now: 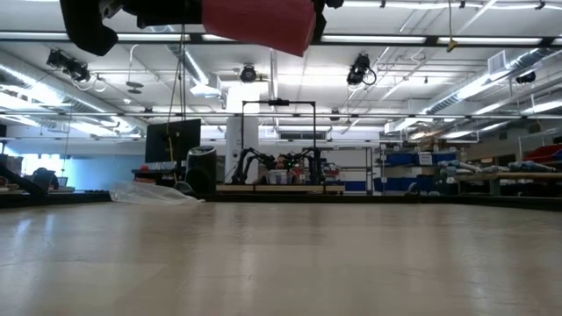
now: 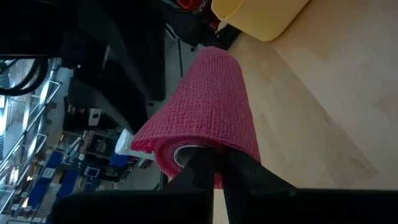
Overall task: Roll bandage
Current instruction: Roll the pink bandage
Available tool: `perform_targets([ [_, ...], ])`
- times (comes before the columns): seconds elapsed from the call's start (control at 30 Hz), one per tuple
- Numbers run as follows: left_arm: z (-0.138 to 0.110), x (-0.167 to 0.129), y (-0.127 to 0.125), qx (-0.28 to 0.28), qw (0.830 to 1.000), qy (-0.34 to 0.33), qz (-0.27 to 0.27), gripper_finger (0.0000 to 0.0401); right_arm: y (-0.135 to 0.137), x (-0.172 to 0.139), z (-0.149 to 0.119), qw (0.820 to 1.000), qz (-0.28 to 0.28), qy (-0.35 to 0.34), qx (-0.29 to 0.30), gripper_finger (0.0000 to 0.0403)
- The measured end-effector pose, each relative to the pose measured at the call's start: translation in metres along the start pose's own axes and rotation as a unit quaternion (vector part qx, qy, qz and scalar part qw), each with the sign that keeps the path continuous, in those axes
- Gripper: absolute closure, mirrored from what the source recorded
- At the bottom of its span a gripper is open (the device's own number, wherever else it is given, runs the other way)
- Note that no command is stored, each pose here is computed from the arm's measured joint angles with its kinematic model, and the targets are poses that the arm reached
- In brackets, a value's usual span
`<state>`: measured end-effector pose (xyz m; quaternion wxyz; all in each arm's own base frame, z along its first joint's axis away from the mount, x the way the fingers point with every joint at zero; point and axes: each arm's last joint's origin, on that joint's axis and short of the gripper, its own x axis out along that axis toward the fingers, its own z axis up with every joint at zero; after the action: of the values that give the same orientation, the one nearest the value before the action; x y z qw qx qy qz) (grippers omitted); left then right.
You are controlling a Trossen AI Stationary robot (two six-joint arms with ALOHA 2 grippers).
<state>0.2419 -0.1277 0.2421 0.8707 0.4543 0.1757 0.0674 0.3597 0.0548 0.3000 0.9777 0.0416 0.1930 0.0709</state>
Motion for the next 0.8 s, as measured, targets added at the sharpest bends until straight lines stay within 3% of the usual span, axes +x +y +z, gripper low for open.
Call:
perform_targets([
  [0.5,0.0015,0.0000,0.0014,-0.010,1.000,-0.006,0.005,0.0385,-0.0039,-0.0003,-0.0013,0.999,0.032,0.016,0.017,0.0310],
  [0.8,0.0013,0.0001,0.0013,-0.024,1.000,-0.005,0.005,0.0385,-0.0038,-0.0003,-0.0008,1.000,0.026,0.013,0.009,0.0396],
])
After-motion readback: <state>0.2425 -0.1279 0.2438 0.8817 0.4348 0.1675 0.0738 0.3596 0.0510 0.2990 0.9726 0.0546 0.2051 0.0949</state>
